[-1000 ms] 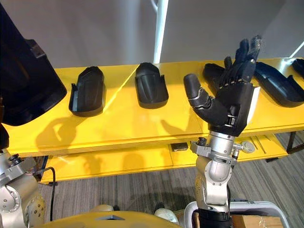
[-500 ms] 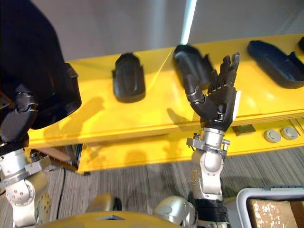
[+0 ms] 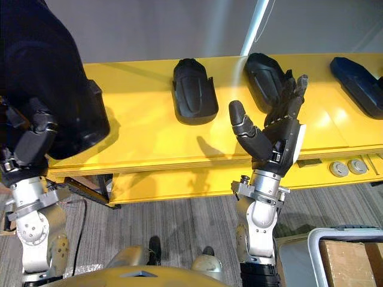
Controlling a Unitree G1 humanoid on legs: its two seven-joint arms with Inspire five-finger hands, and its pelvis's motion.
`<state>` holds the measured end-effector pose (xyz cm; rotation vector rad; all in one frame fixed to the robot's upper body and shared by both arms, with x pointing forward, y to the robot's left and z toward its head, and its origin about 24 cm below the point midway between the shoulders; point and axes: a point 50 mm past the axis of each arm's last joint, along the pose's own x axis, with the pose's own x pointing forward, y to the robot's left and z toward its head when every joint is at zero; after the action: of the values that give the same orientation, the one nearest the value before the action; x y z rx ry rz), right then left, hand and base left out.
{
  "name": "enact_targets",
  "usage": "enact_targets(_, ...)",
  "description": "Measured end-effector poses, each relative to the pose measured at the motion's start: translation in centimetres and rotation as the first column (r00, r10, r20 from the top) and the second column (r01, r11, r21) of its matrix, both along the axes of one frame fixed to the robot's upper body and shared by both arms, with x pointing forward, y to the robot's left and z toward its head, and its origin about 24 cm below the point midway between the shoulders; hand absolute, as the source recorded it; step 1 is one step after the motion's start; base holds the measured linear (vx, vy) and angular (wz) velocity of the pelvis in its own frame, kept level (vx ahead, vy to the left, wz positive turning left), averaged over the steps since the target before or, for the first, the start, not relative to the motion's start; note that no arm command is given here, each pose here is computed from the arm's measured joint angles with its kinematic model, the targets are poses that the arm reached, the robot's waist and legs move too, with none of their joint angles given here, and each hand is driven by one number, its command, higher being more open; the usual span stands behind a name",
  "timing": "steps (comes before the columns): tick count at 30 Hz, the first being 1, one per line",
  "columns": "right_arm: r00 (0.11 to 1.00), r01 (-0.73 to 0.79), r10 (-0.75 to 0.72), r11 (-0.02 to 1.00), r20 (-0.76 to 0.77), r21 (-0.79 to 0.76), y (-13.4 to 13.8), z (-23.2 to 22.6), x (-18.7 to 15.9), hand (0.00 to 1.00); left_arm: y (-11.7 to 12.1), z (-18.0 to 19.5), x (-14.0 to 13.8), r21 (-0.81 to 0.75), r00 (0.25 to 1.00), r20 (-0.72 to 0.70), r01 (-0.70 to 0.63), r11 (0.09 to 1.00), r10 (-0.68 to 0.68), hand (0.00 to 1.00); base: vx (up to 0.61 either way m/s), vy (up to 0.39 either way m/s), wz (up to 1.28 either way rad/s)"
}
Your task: Walk over and take three plastic housings, then place them on the shelf
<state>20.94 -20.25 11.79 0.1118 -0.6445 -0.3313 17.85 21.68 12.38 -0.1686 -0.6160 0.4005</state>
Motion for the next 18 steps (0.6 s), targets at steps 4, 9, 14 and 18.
enact_targets(4, 0.999, 0.053, -0.053, 0.999, 0.005, 0.008, -0.9, 0.1, -0.2, 1.00, -0.1, 0.2, -0.4, 0.015, 0.999, 0.010, 0.034, 0.999, -0.034, 0.00, -0.06, -0.061, -0.01)
enact_targets(9, 0.998, 0.056, -0.056, 0.998, 0.009, 0.005, -1.2, 0.2, -0.3, 1.00, -0.3, 0.9, -0.7, 0.041, 0.999, 0.033, 0.040, 0.998, -0.041, 0.00, -0.01, -0.042, -0.20)
enact_targets(14, 0.999, 0.044, -0.044, 0.999, 0.020, -0.030, -1.6, 0.5, -0.4, 1.00, 0.0, 0.7, -0.8, 0.046, 0.999, 0.025, 0.027, 0.999, -0.028, 0.00, -0.03, 0.000, -0.21)
enact_targets(18, 0.996, 0.045, -0.041, 0.998, 0.077, -0.049, -1.7, 1.2, -0.5, 1.00, 0.5, 0.8, -0.9, 0.065, 1.000, 0.026, 0.007, 0.998, -0.008, 0.00, -0.01, 0.072, -0.29)
